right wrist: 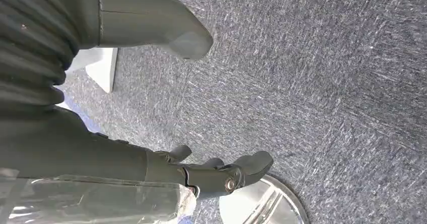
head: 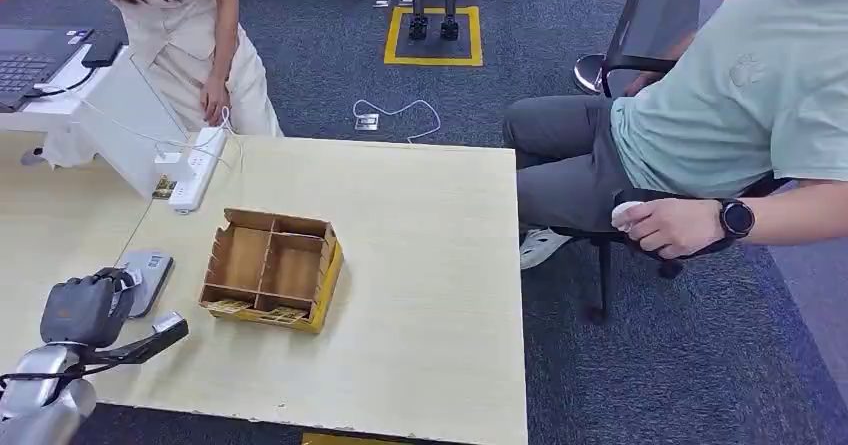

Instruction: Pass the card to the sensor for recognition and then transmit it.

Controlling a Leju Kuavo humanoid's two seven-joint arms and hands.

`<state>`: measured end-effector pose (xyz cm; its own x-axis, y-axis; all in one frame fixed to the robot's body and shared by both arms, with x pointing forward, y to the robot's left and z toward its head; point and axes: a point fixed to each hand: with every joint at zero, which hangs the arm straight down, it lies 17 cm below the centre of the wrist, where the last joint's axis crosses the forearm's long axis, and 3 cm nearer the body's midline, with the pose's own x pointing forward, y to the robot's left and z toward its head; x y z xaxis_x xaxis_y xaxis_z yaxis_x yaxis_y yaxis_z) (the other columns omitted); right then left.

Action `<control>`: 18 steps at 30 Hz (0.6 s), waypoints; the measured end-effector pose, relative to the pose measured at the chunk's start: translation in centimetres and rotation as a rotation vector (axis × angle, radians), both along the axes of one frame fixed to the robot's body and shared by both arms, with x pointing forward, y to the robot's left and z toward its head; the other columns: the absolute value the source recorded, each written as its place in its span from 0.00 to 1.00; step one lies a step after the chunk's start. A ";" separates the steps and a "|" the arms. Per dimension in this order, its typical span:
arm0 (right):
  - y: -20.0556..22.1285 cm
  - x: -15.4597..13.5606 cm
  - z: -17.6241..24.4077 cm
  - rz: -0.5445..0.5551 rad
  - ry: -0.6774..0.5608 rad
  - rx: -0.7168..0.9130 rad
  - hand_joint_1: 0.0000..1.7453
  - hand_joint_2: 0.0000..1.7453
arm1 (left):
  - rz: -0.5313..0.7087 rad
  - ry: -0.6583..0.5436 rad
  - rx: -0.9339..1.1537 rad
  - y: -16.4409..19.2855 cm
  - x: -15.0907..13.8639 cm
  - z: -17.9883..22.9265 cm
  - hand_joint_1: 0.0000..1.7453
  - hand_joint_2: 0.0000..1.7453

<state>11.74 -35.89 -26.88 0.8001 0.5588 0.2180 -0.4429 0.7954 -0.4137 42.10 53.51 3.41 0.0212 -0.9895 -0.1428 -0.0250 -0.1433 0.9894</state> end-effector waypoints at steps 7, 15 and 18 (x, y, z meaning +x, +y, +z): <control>0.0 0.0 0.0 0.005 0.001 -0.002 0.00 1.00 | 0.005 0.033 0.001 -0.5 -0.5 -1.6 1.00 1.00; 0.0 0.0 0.0 0.009 0.001 -0.003 0.00 1.00 | 0.006 0.050 -0.010 -1.2 -0.6 -2.6 1.00 1.00; 0.0 0.0 0.0 0.012 0.001 -0.004 0.00 1.00 | 0.007 0.051 -0.013 -1.4 -0.6 -2.8 1.00 1.00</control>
<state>11.76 -35.88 -26.87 0.7939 0.5688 0.2148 -0.4526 0.7888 -0.4159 41.53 52.14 0.62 0.0211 -0.9911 -0.1314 0.0263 -0.1308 0.9911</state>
